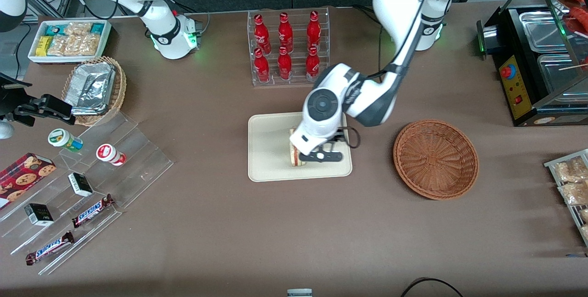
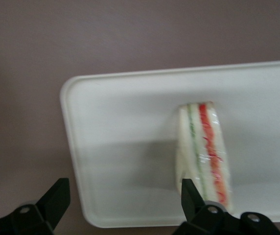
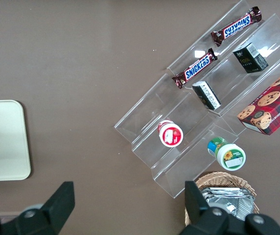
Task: Place sandwich from basket to tray
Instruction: 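Open the left gripper, release the sandwich and raise away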
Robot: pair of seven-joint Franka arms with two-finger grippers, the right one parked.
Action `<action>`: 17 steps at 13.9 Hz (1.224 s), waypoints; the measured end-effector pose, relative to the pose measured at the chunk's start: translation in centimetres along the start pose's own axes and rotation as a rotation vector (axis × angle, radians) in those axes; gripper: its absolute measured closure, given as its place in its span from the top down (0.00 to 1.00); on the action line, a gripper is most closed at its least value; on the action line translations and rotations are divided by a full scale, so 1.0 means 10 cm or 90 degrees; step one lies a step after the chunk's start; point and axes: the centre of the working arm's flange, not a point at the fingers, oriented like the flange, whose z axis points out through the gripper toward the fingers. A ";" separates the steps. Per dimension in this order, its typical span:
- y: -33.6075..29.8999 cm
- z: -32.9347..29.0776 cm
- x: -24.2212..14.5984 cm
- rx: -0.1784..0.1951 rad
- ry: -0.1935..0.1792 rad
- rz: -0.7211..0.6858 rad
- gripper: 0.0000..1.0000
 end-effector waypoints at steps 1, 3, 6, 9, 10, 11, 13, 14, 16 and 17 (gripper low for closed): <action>-0.18 -0.12 0.09 0.005 0.006 0.000 1.00; -0.51 -0.27 0.21 0.007 0.014 -0.006 1.00; -1.07 -0.46 0.36 -0.023 0.009 -0.009 1.00; -1.82 -0.69 0.45 -0.051 0.012 -0.003 1.00; -2.06 -0.75 0.45 -0.059 0.009 0.000 1.00; -2.27 -0.79 0.43 -0.067 0.002 0.002 1.00; -2.48 -0.83 0.43 -0.071 -0.002 -0.007 1.00; -2.51 -0.84 0.43 -0.072 -0.001 -0.011 1.00; -2.53 -0.90 0.41 -0.075 0.001 -0.011 1.00; -2.54 -0.93 0.40 -0.077 -0.001 -0.011 1.00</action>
